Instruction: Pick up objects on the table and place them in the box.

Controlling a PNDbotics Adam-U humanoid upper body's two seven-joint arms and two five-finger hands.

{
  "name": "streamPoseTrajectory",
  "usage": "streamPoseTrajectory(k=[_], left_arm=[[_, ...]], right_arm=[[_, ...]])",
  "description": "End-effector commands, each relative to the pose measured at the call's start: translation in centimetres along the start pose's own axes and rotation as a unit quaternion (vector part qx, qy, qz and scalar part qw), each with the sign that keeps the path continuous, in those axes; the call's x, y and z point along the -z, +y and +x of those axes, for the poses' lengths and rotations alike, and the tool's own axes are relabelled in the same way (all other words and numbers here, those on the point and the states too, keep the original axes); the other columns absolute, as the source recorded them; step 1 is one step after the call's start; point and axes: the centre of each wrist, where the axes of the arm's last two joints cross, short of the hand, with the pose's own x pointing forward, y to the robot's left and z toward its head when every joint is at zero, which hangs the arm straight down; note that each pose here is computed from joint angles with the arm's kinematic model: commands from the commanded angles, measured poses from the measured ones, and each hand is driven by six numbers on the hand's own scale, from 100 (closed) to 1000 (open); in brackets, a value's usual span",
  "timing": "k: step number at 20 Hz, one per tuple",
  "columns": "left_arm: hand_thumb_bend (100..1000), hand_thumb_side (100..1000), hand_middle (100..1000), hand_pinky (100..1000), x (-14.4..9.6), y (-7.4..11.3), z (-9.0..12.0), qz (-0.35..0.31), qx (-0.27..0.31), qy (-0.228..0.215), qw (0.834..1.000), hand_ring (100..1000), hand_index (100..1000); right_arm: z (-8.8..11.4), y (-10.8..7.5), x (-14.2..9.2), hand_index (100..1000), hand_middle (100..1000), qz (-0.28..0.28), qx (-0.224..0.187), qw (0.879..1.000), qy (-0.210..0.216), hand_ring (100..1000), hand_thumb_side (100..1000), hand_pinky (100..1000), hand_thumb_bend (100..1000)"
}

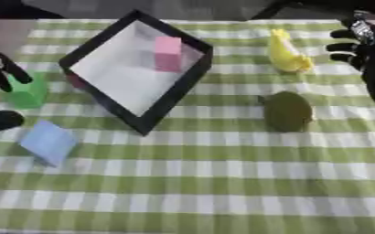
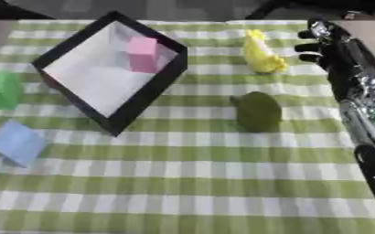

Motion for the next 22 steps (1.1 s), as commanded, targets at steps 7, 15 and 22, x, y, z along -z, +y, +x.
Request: streamPoseTrajectory(k=[7, 15, 22], left_arm=[[602, 477, 833, 822, 0.0, 0.5, 0.8, -0.055, 0.078, 0.029, 0.995, 807, 893], [639, 322, 830, 821, 0.9, 0.5, 1.5, -0.063, 0.069, 0.018, 0.995, 805, 890], [612, 286, 823, 815, 1.5, 0.7, 2.1, -0.047, 0.089, 0.028, 0.995, 803, 883]], right_arm=[[0.8, -0.6, 0.2, 882, 738, 0.001, -0.017, 1.000, -0.010, 737, 747, 795, 100], [0.7, -0.5, 0.2, 882, 737, 0.005, -0.015, 1.000, -0.009, 737, 749, 794, 100], [0.6, -0.4, 0.2, 881, 737, 0.008, -0.014, 1.000, -0.008, 737, 754, 794, 100]])
